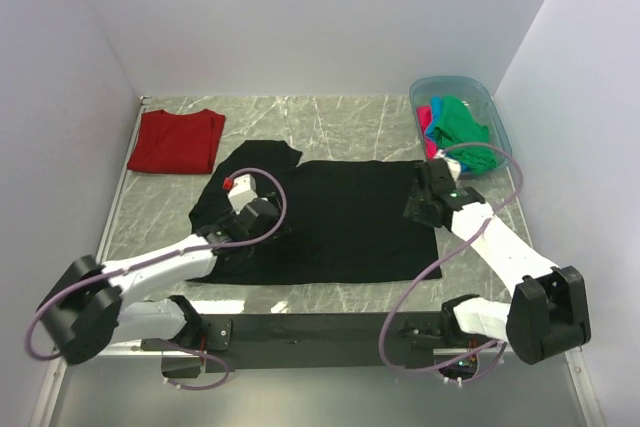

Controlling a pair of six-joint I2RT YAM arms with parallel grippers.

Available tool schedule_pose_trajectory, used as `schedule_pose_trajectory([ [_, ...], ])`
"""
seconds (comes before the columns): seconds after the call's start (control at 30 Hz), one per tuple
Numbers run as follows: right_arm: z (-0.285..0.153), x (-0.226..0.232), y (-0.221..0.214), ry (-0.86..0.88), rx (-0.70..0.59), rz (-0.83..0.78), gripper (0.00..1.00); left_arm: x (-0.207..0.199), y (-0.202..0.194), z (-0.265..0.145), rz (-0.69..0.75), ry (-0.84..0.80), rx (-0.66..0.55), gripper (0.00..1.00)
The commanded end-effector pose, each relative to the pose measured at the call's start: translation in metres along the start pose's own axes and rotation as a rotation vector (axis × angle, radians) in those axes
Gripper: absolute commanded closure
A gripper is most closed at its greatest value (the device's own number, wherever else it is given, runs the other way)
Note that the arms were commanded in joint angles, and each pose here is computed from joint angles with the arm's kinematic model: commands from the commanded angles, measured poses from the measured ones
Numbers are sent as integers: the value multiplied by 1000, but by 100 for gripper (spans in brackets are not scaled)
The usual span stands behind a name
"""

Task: Fold and stack the t-shirts
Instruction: Fold the tshirt

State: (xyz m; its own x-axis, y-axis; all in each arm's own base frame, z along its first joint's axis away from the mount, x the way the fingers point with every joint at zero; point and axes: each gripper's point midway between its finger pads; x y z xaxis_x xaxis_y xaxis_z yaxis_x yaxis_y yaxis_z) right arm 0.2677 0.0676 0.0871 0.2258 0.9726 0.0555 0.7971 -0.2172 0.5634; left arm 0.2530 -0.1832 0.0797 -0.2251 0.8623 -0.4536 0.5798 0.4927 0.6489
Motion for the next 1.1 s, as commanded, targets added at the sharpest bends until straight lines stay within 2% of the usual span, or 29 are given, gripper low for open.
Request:
schedule_pose_trajectory([
  [0.0, 5, -21, 2, 0, 2, 29, 48, -12, 17, 16, 19, -6, -45, 7],
  [0.13, 16, -27, 6, 27, 18, 101, 48, -13, 14, 35, 36, 9, -25, 7],
  [0.83, 51, -41, -19, -68, 120, 101, 51, 20, 3, 66, 19, 59, 27, 6],
  [0.93, 54, -40, -23, -63, 135, 98, 58, 25, 0, 68, 15, 70, 33, 6],
  [0.97, 55, -40, -23, -60, 138, 95, 69, 27, -1, 69, 11, 75, 36, 6],
  [1.07, 56, -40, -24, -61, 144, 92, 93, 32, -4, 70, 5, 83, 42, 6],
])
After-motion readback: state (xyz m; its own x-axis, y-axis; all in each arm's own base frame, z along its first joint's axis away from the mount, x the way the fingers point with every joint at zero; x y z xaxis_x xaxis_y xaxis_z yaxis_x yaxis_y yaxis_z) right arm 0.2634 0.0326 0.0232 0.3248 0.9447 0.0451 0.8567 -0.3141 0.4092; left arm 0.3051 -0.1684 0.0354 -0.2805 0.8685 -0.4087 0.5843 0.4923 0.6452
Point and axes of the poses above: each gripper's point midway between its finger pads, its own z axis out along the fingers, its own x axis along the line the jaws close on, y = z × x, and after that the axes turned 5 degrees about -z, right-handed
